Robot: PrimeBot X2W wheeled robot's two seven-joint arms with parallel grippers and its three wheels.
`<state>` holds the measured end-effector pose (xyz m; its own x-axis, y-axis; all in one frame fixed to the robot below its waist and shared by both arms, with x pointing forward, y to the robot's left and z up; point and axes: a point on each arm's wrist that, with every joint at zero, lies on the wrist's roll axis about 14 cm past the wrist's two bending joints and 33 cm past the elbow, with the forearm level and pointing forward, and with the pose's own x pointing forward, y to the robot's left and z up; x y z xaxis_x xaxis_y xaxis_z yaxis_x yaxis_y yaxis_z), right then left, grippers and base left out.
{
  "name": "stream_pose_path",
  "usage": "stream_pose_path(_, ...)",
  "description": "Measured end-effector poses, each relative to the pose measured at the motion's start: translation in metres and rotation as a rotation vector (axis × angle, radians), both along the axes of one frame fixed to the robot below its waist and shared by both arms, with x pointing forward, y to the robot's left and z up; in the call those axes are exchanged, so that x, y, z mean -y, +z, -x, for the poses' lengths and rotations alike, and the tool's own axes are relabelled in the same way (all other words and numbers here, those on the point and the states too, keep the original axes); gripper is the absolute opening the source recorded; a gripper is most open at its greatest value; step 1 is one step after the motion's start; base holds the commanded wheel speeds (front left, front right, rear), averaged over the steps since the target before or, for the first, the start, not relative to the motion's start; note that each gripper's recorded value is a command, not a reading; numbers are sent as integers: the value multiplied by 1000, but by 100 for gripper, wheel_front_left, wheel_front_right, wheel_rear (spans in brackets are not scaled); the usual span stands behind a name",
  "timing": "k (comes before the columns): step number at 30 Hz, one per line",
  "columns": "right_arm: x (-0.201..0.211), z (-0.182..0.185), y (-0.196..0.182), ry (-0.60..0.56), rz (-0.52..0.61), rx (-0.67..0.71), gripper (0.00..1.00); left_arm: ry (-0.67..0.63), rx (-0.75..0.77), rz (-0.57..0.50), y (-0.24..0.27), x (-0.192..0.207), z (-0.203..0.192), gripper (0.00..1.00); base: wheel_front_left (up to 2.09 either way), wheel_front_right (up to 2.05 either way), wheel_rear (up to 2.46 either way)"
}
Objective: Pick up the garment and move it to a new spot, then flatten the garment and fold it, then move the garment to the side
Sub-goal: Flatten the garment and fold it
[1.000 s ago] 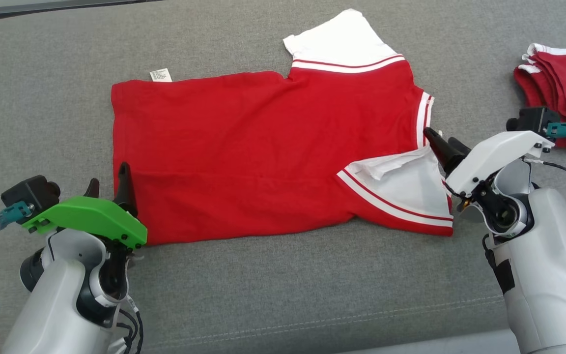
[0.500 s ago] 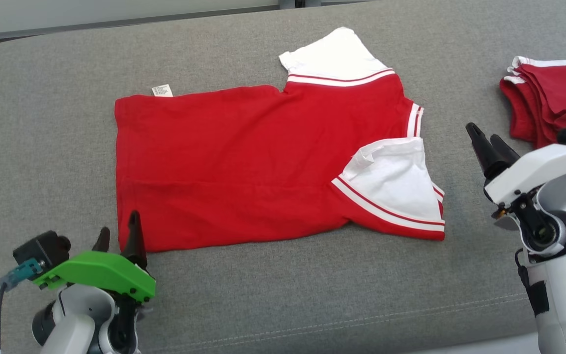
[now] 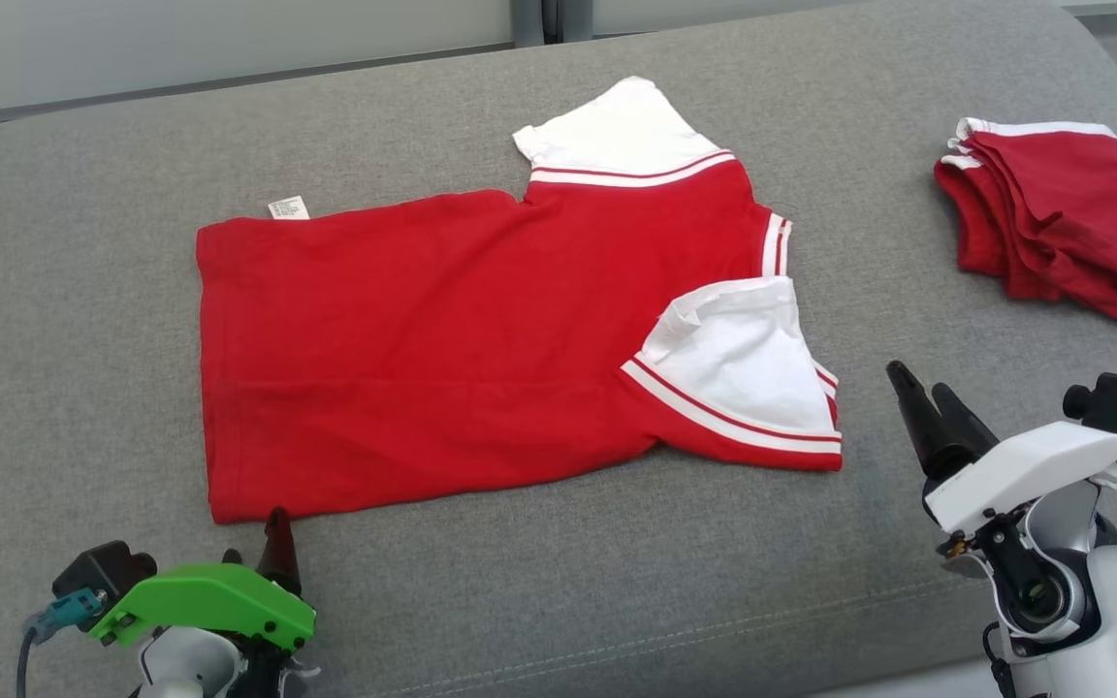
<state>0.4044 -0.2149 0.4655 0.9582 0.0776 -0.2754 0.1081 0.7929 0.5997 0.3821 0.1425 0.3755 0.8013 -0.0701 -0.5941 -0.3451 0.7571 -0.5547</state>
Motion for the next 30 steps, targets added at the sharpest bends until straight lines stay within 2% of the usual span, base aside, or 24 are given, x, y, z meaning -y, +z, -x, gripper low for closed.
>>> stream_pose_path(8,3,14,-7,-26,-22,-16,100,63,2,70,-7,2,-20,100,0,0,0)
stream_pose_path(9,3,15,-8,-29,-23,-20,100,73,1,78,-8,2,-22,86,0,0,0)
stream_pose_path(11,3,18,-11,-30,-27,-30,100,92,5,84,-9,0,-26,46,0,0,0)
stream_pose_path(12,2,19,-13,-29,-33,-35,100,103,15,94,-9,0,-29,35,0,0,0)
stream_pose_path(14,0,20,-15,-28,-40,-39,100,117,24,106,-8,0,-31,0,0,0,0)
stream_pose_path(25,-24,26,-48,-7,-114,-116,100,201,117,150,4,-10,-36,0,0,0,0)
stream_pose_path(30,-39,16,-68,7,-151,-161,100,219,120,159,5,-14,-31,0,0,0,0)
